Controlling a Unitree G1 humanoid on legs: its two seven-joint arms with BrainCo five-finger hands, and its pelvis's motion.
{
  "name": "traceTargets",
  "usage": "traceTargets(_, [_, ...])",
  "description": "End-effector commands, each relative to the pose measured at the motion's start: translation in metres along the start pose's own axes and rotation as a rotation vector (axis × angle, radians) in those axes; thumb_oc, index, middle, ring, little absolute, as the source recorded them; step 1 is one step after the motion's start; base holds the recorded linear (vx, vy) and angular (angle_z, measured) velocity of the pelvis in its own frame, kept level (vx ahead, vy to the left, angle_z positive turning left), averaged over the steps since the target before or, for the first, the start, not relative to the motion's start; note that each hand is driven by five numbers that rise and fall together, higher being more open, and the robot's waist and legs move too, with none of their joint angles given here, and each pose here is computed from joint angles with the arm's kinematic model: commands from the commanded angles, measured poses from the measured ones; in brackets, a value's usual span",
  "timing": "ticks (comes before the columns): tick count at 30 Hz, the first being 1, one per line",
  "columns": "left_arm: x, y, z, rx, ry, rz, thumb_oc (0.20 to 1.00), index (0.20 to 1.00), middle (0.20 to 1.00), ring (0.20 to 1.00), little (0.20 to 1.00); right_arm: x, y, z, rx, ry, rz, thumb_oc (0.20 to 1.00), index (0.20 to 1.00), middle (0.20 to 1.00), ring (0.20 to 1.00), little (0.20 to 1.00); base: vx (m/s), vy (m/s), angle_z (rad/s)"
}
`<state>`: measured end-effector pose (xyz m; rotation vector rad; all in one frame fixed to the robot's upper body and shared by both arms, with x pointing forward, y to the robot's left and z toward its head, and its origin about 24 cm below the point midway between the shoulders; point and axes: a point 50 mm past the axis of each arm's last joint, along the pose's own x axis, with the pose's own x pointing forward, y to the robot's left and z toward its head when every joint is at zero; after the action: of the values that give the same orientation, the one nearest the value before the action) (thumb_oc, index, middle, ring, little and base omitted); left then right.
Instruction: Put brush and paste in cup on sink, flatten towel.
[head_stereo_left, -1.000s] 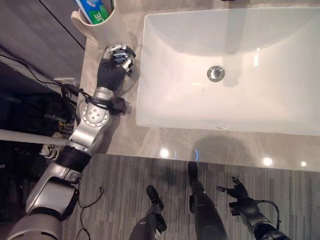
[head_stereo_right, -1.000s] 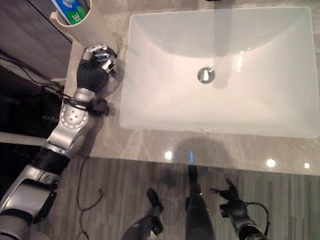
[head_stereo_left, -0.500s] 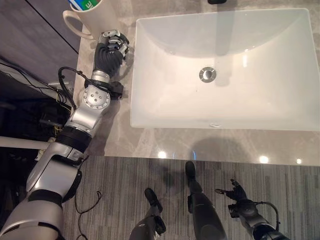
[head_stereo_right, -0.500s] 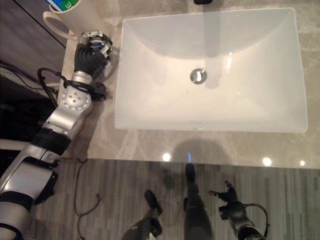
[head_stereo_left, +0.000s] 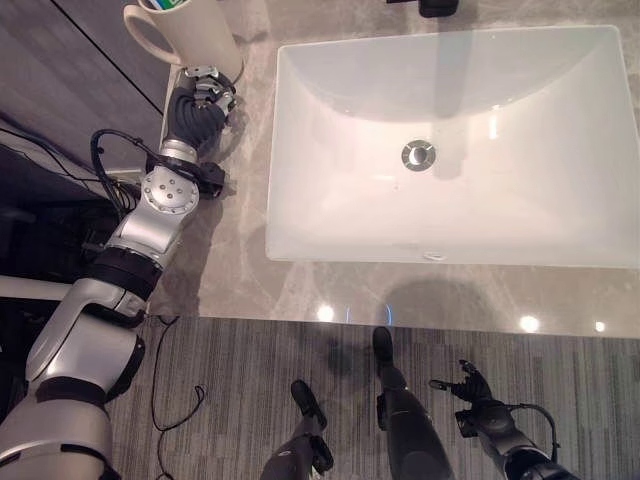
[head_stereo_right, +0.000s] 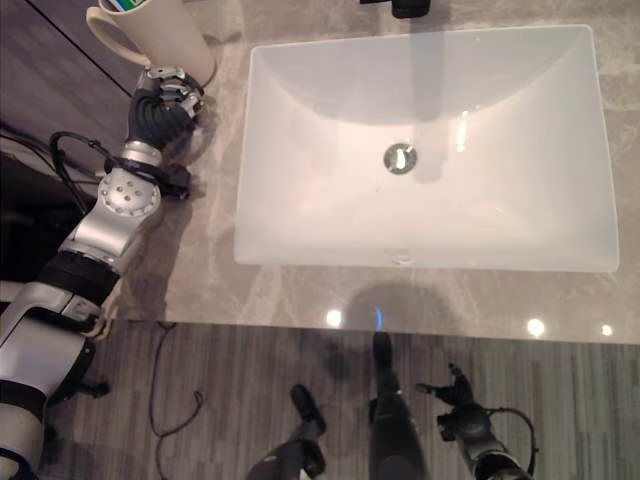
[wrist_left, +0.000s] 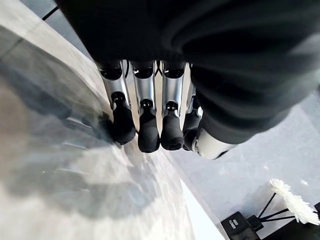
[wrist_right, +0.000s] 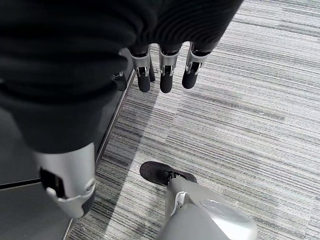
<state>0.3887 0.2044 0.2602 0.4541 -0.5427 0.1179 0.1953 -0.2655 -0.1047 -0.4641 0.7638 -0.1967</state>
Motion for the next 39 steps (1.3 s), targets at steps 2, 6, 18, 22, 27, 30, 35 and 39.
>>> traceTargets(2, [0.011,0.050,0.010,0.058,-0.015,0.132,0.200,0.200,0.200,0.200,0.200,0.001,0.006,0.007,0.000,-0.026,0.011,1.000,1.000,1.000,1.000,1.000,0.00,0.000,0.00])
traceTargets(6, [0.000,0.047,0.008,0.029,-0.040,0.079,0.200,0.200,0.200,0.200,0.200,0.000,0.001,0.001,0.002,-0.005,-0.004,1.000,1.000,1.000,1.000,1.000,0.00,0.000,0.00])
traceTargets(18, [-0.007,0.089,-0.014,0.126,0.076,0.225,0.200,0.200,0.200,0.200,0.200,-0.001,0.001,0.004,0.009,-0.031,0.008,1.000,1.000,1.000,1.000,1.000,0.00,-0.001,0.00])
traceTargets(22, [0.000,0.088,-0.012,0.111,0.083,0.258,0.200,0.200,0.200,0.200,0.200,0.000,0.004,0.006,0.001,-0.039,0.016,1.000,1.000,1.000,1.000,1.000,0.00,-0.003,-0.01])
traceTargets(27, [0.009,0.083,-0.009,0.084,0.099,0.328,0.200,0.200,0.200,0.200,0.200,-0.001,0.010,0.007,-0.004,-0.038,0.024,1.000,1.000,1.000,1.000,1.000,0.01,-0.022,-0.01])
traceTargets(30, [0.013,0.081,-0.007,0.117,0.107,0.351,0.200,0.200,0.200,0.200,0.200,-0.001,0.013,0.009,-0.013,-0.046,0.028,1.000,1.000,1.000,1.000,1.000,0.02,-0.024,-0.02])
traceTargets(35, [0.024,0.095,0.007,0.229,0.104,0.378,0.200,0.200,0.200,0.200,0.200,-0.001,0.012,0.014,-0.003,-0.081,0.031,1.000,1.000,1.000,1.000,1.000,0.01,-0.004,0.00])
traceTargets(39, [0.030,0.107,0.020,0.273,0.090,0.394,0.200,0.200,0.200,0.200,0.200,-0.001,0.011,0.010,-0.009,-0.073,0.033,1.000,1.000,1.000,1.000,1.000,0.03,-0.018,-0.08])
